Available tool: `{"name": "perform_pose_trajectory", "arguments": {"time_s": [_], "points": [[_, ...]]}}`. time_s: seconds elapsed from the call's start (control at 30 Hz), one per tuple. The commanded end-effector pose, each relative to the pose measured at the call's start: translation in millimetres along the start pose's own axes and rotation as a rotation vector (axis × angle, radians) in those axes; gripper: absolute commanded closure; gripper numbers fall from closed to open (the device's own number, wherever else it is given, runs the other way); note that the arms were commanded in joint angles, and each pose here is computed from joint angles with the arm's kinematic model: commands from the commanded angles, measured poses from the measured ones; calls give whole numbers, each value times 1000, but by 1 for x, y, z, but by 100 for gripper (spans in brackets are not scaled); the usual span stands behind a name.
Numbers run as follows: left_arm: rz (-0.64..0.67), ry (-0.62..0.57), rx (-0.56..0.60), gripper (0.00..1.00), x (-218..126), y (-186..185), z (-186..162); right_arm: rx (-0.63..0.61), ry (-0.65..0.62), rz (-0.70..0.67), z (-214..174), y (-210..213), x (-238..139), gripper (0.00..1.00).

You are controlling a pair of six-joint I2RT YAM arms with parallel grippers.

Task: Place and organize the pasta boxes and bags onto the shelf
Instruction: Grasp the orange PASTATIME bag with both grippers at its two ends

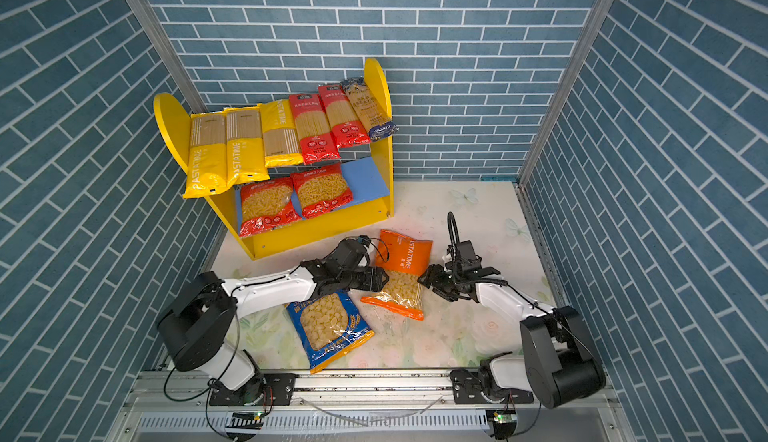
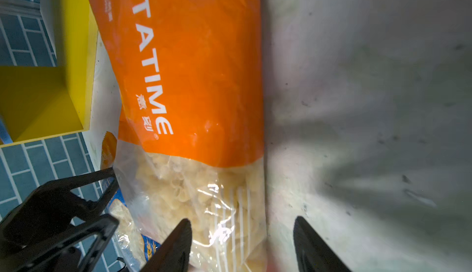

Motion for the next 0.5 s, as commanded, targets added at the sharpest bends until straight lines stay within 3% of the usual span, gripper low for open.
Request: {"name": "perform_pose_trajectory", "arguments": {"time_s": [0.0,0.13,0.3,0.47], "points": [[-18,56,26,22,4,-4,-1,10,-13,2,4,1,15,36],[-62,72,25,31,13,-13,-4,-25,-3,24,6,9,28,43],[-136,94,-14,58,15,-15,-11,-146,-32,-20,8,23,23,60],[-152,83,-13,74,8,-17,-11,-206,-18,-23,7,27,17,76]]}}
Point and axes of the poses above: each gripper's point midway between its finger pads, its own x axis out along the fingers, its own y axis along the line the jaws close on, z = x × y, the point moved 9 cm from there along -x, back along the fingers, and after that the axes turned 11 degrees about -x, right-handed, at the moved point
